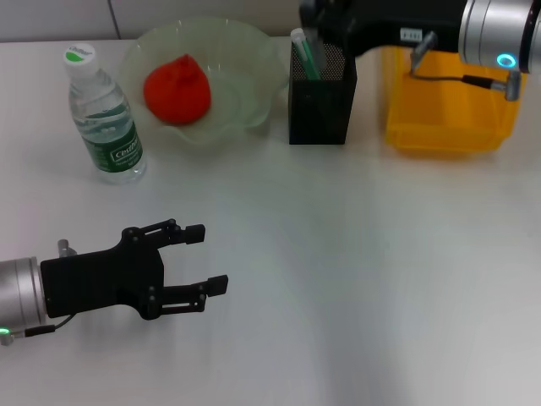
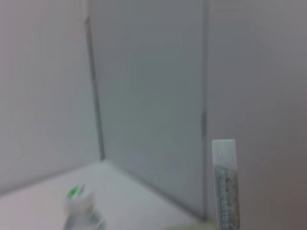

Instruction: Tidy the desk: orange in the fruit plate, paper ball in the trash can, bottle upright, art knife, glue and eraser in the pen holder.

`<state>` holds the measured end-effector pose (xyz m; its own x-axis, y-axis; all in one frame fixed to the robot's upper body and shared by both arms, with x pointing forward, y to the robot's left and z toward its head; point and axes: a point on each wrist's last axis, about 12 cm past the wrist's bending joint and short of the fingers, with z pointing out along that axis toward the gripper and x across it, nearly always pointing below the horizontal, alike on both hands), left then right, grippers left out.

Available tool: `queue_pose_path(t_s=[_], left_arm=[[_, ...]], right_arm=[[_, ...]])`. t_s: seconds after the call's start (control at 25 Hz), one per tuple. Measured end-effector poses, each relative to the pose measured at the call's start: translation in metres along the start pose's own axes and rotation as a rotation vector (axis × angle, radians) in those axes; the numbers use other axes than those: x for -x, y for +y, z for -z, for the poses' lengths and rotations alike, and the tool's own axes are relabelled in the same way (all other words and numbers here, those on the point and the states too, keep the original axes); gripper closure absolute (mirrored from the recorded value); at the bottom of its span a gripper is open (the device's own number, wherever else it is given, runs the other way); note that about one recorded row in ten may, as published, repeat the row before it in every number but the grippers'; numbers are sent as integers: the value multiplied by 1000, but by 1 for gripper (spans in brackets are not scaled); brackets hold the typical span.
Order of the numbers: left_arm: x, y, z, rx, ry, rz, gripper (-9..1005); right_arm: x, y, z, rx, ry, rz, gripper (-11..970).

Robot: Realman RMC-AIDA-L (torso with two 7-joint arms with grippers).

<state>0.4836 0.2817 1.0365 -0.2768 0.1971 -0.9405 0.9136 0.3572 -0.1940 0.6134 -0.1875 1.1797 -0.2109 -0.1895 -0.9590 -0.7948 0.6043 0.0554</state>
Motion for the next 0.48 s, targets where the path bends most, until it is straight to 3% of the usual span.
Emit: queue_pose_path(t_s=[0.08,0.48], left_arm=[[1,0,-1,-4,-2,-2,153],[6,1,-5,-26,-5,-19,153]], right_arm=[[-5,-14,-5,-53,-66,-43,824],[-25,-35,-32,-133,-23,-81,827]])
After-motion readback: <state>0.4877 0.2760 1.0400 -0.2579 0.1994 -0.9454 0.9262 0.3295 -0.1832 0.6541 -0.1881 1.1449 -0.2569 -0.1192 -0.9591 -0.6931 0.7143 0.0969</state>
